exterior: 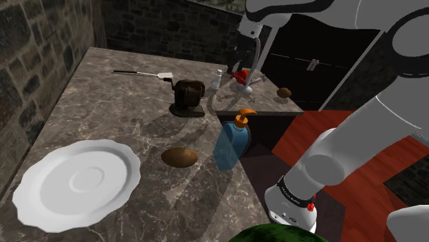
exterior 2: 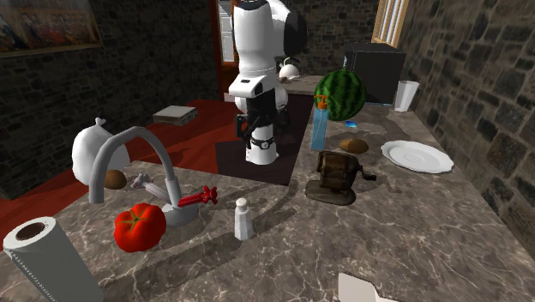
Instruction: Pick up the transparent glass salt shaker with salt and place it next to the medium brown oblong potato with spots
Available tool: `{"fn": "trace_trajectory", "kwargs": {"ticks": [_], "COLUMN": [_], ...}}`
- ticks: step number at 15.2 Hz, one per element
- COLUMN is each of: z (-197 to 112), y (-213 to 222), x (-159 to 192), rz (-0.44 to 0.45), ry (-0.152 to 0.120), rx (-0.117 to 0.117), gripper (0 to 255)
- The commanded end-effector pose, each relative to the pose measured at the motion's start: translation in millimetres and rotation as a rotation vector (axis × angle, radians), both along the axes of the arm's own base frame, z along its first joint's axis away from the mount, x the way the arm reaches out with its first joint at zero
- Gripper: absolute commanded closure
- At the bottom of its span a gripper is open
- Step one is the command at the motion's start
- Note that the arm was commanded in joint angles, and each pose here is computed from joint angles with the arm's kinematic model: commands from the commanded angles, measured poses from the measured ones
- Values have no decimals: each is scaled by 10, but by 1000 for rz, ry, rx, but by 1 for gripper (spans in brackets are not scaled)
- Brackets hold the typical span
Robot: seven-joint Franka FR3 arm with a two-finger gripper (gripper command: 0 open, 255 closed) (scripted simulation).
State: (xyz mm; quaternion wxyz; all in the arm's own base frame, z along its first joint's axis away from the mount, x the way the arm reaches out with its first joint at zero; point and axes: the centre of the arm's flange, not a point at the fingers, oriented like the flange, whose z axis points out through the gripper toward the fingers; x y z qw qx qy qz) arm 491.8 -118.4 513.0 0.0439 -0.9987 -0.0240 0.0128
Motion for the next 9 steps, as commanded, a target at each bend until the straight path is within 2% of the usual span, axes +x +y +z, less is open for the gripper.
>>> {"fn": "trace_trajectory", "kwargs": {"ticks": [1,9], "z": [-82,-355], "y": [-150,-754], "x": [220,1046], "rz": [-7,-38], "ry": [0,2], "rx": [1,6], "gripper": [0,0]}}
